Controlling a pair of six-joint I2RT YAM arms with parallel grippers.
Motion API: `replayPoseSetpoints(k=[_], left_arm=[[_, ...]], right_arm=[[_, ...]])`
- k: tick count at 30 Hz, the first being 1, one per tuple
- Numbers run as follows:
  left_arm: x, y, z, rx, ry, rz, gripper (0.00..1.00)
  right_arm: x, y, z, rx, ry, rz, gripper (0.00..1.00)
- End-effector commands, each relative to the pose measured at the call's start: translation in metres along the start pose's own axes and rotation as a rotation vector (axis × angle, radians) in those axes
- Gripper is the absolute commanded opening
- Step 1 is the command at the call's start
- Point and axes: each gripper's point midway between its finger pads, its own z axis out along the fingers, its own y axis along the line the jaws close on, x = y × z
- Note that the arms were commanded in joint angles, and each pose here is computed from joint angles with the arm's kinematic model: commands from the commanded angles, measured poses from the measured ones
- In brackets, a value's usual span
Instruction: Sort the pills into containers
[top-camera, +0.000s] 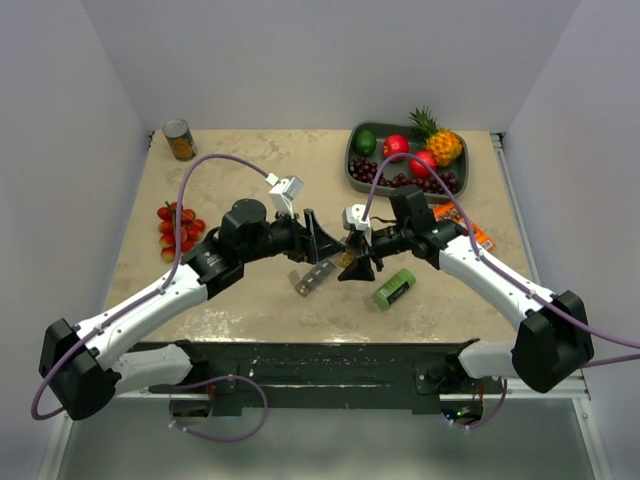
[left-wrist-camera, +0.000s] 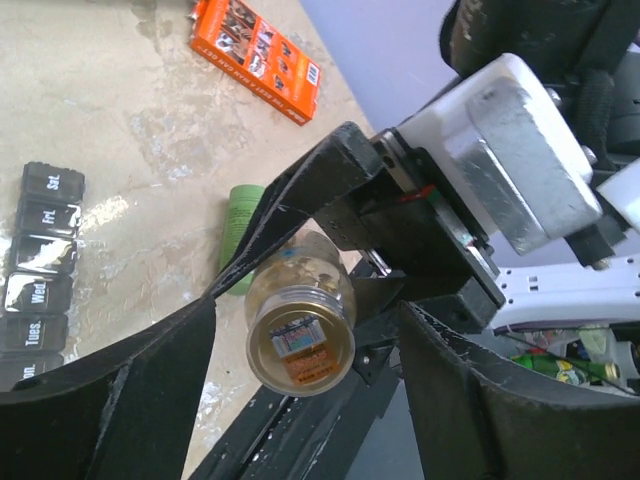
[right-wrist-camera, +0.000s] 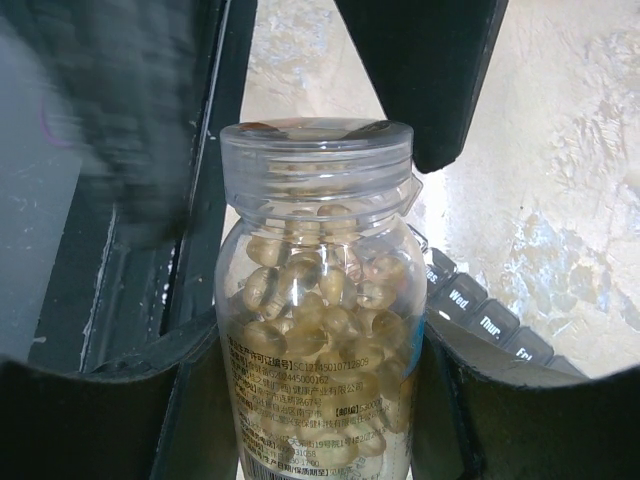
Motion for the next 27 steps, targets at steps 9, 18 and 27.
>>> replayPoseSetpoints(k=[9,18,27], left_arm=[[0.001,0.003,0.005,-0.03,0.035,0.053,0.42],[0.029,-0.039,-0.005,0.394,0.127,0.545,0.26],[-0.021,-0.033,-0.004,0.285,-0.142,0.844,0.78]], right_arm=[[-0.022,-0.008,-0.005,0.036,-0.04,-0.058,0.02],[-0.025,0.002,-0.004,-0.015,-0.062,-0.061,0.02],[-0.022,0.001,-0.004,-0.013,-0.054,-0.07,0.02]])
